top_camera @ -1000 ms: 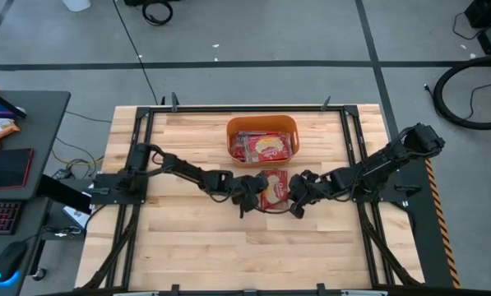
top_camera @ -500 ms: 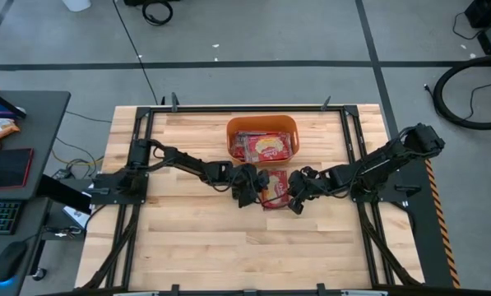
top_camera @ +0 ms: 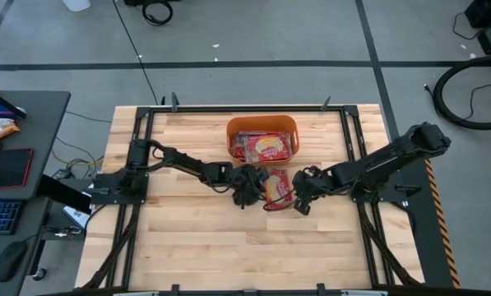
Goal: Sort popcorn bags into baskets
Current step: Put the red popcorn bag into the orange bin
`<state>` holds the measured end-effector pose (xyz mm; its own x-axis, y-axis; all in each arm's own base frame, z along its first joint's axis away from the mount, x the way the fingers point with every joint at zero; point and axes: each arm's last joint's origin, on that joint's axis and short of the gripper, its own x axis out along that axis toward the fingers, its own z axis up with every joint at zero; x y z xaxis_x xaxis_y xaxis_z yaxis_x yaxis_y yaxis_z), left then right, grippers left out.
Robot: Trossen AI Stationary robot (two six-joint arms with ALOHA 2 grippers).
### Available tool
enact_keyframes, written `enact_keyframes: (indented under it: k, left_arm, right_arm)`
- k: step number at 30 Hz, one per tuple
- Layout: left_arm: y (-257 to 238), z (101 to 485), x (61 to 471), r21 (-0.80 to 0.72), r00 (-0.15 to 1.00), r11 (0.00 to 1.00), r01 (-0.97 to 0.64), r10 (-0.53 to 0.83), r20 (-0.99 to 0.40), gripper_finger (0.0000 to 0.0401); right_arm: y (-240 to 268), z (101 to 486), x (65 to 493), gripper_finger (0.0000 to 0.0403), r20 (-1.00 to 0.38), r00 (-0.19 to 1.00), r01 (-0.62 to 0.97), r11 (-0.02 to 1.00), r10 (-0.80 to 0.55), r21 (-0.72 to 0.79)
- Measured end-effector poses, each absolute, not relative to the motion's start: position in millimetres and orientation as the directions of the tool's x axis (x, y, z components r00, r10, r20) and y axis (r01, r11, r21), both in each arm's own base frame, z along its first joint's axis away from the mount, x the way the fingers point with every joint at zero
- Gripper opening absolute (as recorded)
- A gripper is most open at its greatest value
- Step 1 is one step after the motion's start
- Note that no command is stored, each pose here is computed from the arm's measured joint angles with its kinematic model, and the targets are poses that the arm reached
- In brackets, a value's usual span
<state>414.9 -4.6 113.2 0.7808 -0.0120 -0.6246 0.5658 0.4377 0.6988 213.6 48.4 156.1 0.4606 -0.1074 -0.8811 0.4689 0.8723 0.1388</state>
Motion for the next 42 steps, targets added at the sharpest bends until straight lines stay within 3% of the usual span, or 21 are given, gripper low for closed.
enact_keyframes:
  k: [7,12,17,21,25,33,38,42]
  left_arm:
    - [-12,131,415,0.744,0.817,0.428,0.513,0.023,-0.577,0.0003]
    - [-13,133,415,0.734,0.818,0.459,0.501,0.024,-0.574,0.0002]
    - [-13,131,414,0.71,0.807,0.516,0.479,0.058,-0.587,0.002]
    - [-18,132,414,0.718,0.808,0.526,0.456,0.093,-0.582,0.0052]
    - [-23,131,413,0.711,0.805,0.528,0.463,0.084,-0.587,0.0076]
    - [-33,132,412,0.715,0.807,0.551,0.431,0.119,-0.579,0.0086]
    - [-38,132,411,0.755,0.792,0.529,0.388,0.227,-0.567,0.0086]
    - [-46,130,408,0.749,0.776,0.531,0.397,0.241,-0.583,0.0086]
  right_arm:
    - [67,175,208,0.0066,-0.839,0.535,0.412,0.896,-0.093,0.164]
    - [95,168,216,0.0066,-0.755,0.642,0.232,0.972,-0.135,0.023]
    - [121,148,226,0.0066,-0.686,0.706,0.097,0.984,-0.175,-0.151]
    - [127,130,231,0.0077,-0.73,0.663,0.023,0.979,-0.166,-0.201]
    - [132,126,239,0.0116,-0.753,0.633,-0.001,0.973,-0.178,-0.231]
    - [137,114,249,0.0193,-0.732,0.595,-0.018,0.905,-0.333,-0.426]
    - [137,100,250,0.0191,-0.722,0.57,-0.007,0.876,-0.393,-0.482]
    - [137,100,249,0.0155,-0.722,0.565,-0.008,0.872,-0.399,-0.489]
